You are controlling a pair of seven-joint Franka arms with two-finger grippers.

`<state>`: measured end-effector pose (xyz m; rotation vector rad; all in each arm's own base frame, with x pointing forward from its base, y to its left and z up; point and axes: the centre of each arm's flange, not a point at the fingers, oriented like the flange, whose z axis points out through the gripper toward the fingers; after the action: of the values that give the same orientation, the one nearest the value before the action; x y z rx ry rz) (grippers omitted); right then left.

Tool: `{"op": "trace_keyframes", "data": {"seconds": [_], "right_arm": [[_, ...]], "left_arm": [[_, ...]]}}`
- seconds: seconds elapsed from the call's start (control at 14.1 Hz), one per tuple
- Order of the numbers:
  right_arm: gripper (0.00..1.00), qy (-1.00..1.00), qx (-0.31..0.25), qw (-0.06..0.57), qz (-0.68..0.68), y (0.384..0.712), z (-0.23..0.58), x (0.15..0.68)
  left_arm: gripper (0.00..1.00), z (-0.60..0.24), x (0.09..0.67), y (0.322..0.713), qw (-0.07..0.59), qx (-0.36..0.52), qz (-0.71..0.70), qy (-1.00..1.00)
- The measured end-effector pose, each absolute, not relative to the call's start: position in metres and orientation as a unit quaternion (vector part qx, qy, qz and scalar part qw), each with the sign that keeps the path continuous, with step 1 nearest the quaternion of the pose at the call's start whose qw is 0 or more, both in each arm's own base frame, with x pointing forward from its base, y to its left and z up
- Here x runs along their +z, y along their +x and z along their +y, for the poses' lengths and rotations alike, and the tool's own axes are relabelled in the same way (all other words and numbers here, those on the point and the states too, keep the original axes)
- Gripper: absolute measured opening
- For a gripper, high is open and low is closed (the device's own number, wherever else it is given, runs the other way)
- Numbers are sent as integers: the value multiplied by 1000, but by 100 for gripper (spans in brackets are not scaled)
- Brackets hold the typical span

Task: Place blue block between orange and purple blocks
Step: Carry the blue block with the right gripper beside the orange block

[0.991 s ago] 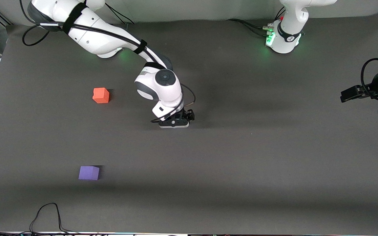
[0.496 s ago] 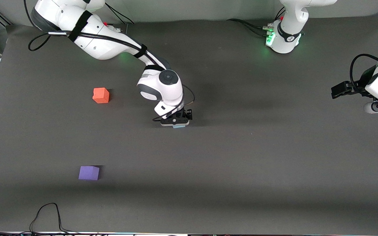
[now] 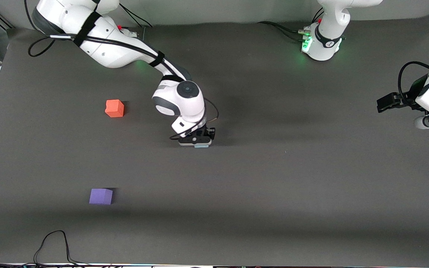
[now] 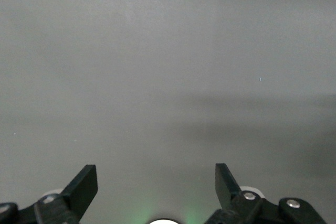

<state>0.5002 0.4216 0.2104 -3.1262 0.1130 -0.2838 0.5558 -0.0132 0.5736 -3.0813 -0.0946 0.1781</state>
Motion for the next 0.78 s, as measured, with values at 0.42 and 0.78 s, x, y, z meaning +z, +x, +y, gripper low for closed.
{"op": "trace_keyframes", "data": {"seconds": [0.42, 0.78], "right_arm": [[59, -998, -49, 8, 37, 539, 326, 324], [59, -999, -22, -3, 42, 542, 183, 350]], "left_arm": [[100, -11, 574, 556, 37, 56, -30, -997], [100, -12, 575, 556, 37, 56, -29, -997]]}}
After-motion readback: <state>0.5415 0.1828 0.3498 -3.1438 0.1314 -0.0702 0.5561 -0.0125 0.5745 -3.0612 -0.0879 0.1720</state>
